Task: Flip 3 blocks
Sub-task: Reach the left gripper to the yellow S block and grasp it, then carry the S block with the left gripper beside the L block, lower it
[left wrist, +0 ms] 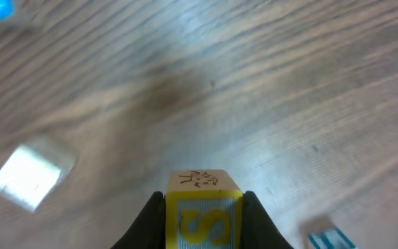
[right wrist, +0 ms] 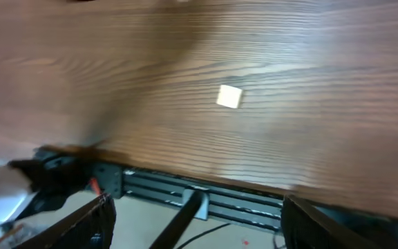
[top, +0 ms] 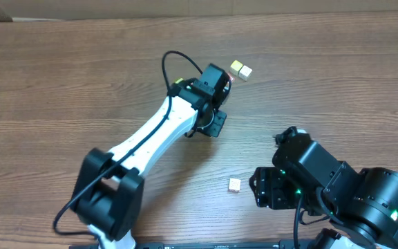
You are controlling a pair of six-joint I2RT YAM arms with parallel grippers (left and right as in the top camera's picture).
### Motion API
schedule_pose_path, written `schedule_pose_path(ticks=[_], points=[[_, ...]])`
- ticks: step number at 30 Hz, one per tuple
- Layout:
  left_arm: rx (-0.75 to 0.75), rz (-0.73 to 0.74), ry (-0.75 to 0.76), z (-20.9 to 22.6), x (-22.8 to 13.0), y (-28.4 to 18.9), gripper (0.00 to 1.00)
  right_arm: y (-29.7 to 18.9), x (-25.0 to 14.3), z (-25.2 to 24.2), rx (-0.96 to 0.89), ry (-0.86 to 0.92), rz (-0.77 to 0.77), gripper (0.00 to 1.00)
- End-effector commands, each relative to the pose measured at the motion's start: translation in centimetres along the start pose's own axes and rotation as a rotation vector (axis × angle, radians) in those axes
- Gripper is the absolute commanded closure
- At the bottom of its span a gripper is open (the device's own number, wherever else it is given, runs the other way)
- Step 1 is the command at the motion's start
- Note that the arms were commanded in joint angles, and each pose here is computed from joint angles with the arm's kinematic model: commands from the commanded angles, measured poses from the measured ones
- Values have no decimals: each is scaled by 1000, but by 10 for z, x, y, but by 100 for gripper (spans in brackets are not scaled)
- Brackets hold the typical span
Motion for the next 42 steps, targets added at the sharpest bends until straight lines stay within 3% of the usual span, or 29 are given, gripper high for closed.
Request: schedule_pose_path(ticks=[1,8,18,29,42], points=[[32,-37,-151,4,-7,-41,96,-8,5,-8,-29,75,-82,23],[34,17,-252,-4,-55,-49,96,-29,-1,-23,27,85,-145,22],[-45,-6,-201,-56,-98,-5,96,-42,-12,-38,59,83,-152,22],[-98,-52,-262,-63,-121,41,96,-42,-13,-38,60,81,-141,23],[-171,-121,-258,-69,-112,44,96,-41,-15,-37,73,80,-121,23]])
Point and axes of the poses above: each gripper's point midway between its finger pads, its own y axis out along the fingers, its own z axis along the line the jaws close on, x = y × z, the point moved 7 cm from there along -y, back along the fingers, and after that the axes turned 8 degrees about y, right-handed, at the moved point
